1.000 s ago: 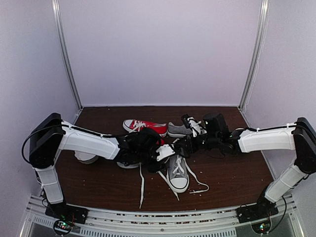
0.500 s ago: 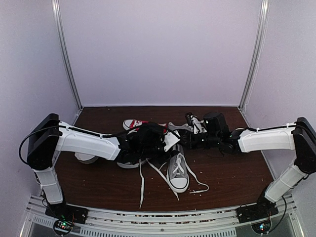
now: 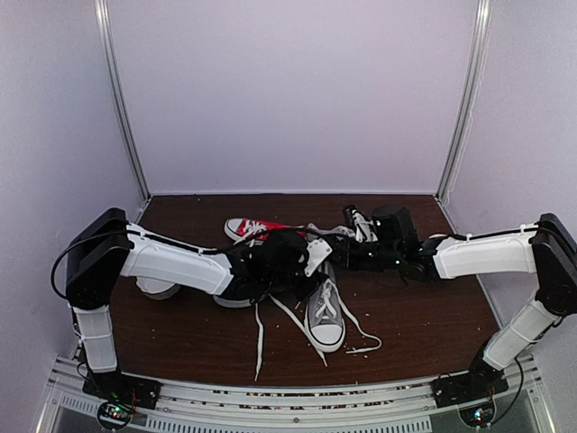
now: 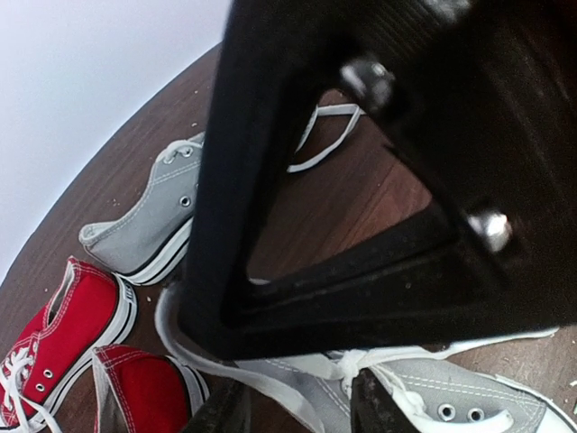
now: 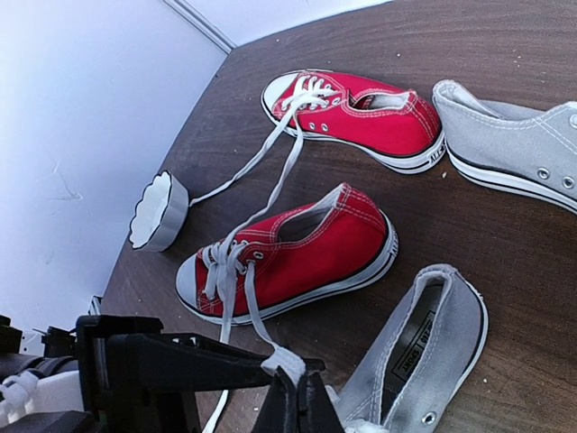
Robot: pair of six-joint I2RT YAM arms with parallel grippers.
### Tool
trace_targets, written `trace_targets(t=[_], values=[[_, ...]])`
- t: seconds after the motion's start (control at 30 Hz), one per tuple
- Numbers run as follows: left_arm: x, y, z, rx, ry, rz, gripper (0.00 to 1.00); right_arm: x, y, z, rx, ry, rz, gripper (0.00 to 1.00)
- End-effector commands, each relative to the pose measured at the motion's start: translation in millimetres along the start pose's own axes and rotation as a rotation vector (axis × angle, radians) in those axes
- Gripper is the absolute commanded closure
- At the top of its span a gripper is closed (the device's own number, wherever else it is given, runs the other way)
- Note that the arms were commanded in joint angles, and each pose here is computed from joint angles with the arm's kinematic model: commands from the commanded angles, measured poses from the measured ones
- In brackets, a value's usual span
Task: Tie the shoes
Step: Fold the half-tied shoelace.
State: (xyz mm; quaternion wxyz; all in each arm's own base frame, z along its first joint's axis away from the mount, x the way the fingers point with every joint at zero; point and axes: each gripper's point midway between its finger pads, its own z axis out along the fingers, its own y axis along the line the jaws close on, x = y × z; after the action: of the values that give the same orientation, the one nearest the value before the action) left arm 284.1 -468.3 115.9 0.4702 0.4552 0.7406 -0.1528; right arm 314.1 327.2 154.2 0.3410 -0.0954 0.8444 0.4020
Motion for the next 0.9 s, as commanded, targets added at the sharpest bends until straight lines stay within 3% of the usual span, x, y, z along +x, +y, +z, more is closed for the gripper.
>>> trace_targets(t=[0.0, 0.17, 0.33, 0.63, 0.7, 0.8, 0.87], values=[[-19, -13, 7, 0.052, -0.075, -0.043, 0.61, -5, 4, 0, -0.018, -0.030, 0.010, 1.00], [-20, -17, 9, 0.071, -0.085, -0.048, 0.65, -3, 3, 1, -0.019, -0.028, 0.014, 1.00], [-21, -11, 10, 0.037, -0.098, -0.063, 0.87, -2, 5, 2, -0.029, -0.022, 0.016, 1.00], [-22, -7, 13, 0.014, -0.108, -0.071, 0.88, 5, 1, 2, -0.024, -0.006, 0.025, 1.00], [-22, -6, 14, 0.006, -0.110, -0.072, 1.00, 5, 2, 2, -0.026, -0.005, 0.026, 1.00], [-20, -5, 13, -0.002, -0.112, -0.077, 1.00, 5, 2, 0, -0.023, 0.001, 0.018, 1.00], [-20, -4, 11, -0.008, -0.122, -0.083, 1.00, 5, 3, -3, -0.011, 0.014, -0.002, 0.92]])
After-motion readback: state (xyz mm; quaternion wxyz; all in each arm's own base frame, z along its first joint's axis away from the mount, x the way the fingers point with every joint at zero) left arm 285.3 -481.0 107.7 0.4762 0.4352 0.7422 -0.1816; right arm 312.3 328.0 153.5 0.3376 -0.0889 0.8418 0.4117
